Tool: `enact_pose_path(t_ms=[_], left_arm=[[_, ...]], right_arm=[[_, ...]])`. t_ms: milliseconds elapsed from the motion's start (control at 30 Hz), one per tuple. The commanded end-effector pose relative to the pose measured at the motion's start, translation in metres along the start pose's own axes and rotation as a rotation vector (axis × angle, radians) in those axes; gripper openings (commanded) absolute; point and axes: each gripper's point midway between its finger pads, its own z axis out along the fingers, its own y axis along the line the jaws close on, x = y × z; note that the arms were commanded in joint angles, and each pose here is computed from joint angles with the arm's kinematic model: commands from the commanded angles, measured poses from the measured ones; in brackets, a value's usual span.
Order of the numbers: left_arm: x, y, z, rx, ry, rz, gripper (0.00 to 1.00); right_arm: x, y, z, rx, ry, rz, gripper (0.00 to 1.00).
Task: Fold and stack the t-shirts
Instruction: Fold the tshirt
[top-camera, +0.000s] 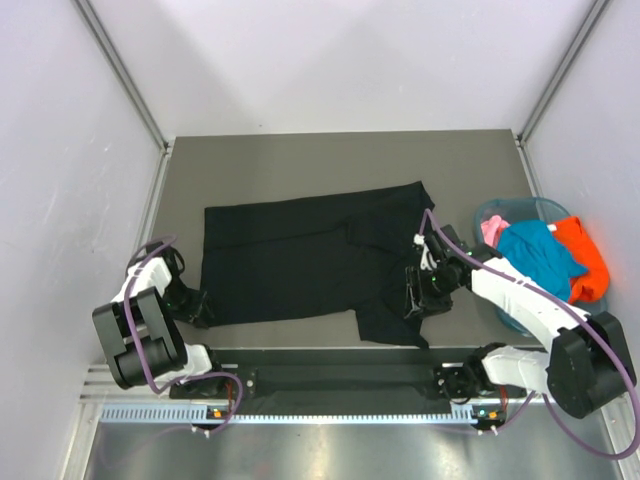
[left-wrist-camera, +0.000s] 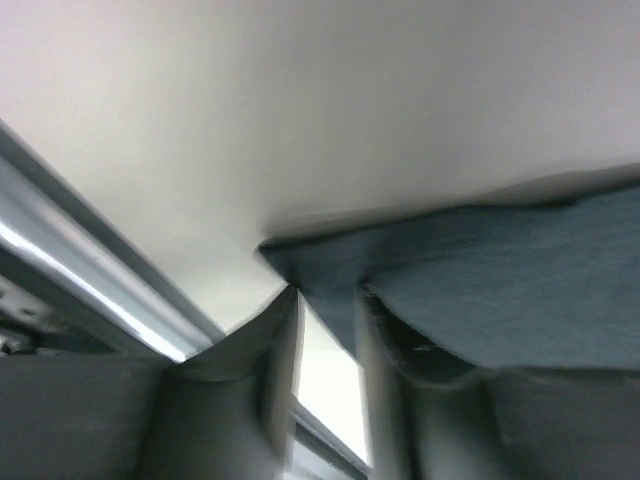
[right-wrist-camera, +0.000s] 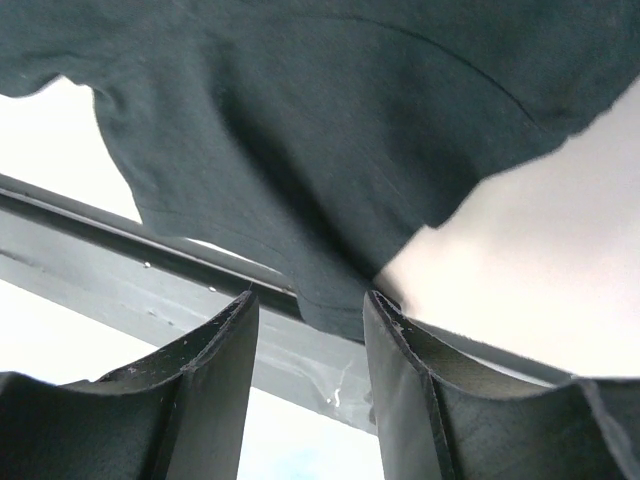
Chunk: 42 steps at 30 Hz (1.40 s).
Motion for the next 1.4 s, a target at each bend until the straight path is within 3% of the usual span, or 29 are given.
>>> enact_pose_path(t_ms=[0,100,167,333,467,700,1233,1367], left_arm=[[-0.026,-0.002,0.011,-0.008,-0.114,-0.016,0.30],[-0.025,-0.003,0.009,0.002,-0.108,0.000,0.07],[-0.027,-0.004,0.006,0.012,-0.119,0.012,0.00],[-0.024,-0.011,0.005,0.050,-0.120,0.027,0.00],[-0.021,-0.019,0.008,0.087,-0.099,0.041,0.00],[-0.018,-0.027,0.006,0.137,-0.089,0.075,0.00],[-0.013,-0.031,0.006,0.158,-0.065,0.084,0.00],[-0.013,-0.031,0.007,0.154,-0.062,0.087,0.00]], right_arm=[[-0.002,-0.003,-0.009,0.023,-0.019,-0.009,0.47],[0.002,-0.007,-0.009,0.038,-0.014,0.029,0.47],[0.004,-0.012,-0.007,0.049,-0.007,0.059,0.47],[0.011,-0.029,-0.001,0.072,0.040,0.157,0.57],[0.026,-0.030,0.011,0.011,0.089,0.287,0.58],[0.037,-0.039,0.026,0.024,0.081,0.355,0.58],[0.051,-0.040,0.043,-0.035,0.119,0.406,0.38],[0.054,-0.040,0.043,-0.056,0.123,0.415,0.26]])
